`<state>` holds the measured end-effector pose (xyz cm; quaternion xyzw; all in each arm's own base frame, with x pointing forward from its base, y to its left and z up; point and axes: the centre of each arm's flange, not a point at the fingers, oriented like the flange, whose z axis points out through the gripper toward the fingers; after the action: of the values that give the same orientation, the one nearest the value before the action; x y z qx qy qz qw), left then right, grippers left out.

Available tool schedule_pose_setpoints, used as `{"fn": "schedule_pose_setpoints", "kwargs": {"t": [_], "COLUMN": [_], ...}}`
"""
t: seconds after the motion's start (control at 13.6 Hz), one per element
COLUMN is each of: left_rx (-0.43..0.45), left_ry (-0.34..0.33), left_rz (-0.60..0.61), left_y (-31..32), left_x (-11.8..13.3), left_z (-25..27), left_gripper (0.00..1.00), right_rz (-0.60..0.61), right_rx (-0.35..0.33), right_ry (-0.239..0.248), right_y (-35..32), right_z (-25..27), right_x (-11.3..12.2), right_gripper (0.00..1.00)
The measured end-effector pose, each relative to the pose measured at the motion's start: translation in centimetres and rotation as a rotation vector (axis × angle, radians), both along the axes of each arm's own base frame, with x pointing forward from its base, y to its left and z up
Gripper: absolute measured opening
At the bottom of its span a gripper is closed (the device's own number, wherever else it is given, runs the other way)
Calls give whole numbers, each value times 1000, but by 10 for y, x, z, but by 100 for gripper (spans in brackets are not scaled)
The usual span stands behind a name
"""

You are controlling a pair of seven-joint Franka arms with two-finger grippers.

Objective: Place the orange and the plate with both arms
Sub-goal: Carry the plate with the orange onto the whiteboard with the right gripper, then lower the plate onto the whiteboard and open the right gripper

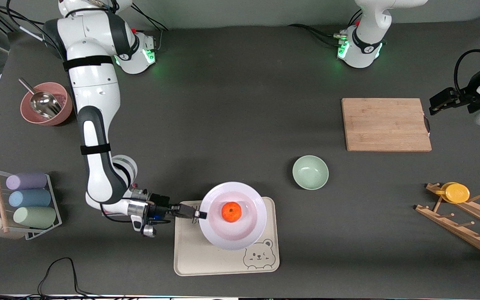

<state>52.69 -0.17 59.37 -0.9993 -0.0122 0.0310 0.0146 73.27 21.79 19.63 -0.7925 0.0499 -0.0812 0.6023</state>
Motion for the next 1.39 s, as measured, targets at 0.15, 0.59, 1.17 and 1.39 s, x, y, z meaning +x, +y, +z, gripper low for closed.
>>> {"fn": "schedule_pose_setpoints", "kwargs": {"t": [0.15, 0.59, 1.17, 1.39], "left_rx": [0, 0, 1, 1], "left_ry": [2, 5, 8, -1], "left_rz": [0, 3, 2, 2], "left_y": [0, 2, 2, 2], "left_x": [0, 0, 0, 1], "left_z": [0, -2, -7, -6], "left_gripper": [100, 100, 100, 100], "right_rz": [-7, -19, -16, -16], "right_rx": [-2, -37, -53, -54], "right_ry": [-11, 44, 76, 76], "right_y": [-7, -15, -17, -17], "right_z": [-7, -64, -95, -95], "right_x": [12, 7, -1, -1], "right_gripper": [4, 4, 4, 18]}}
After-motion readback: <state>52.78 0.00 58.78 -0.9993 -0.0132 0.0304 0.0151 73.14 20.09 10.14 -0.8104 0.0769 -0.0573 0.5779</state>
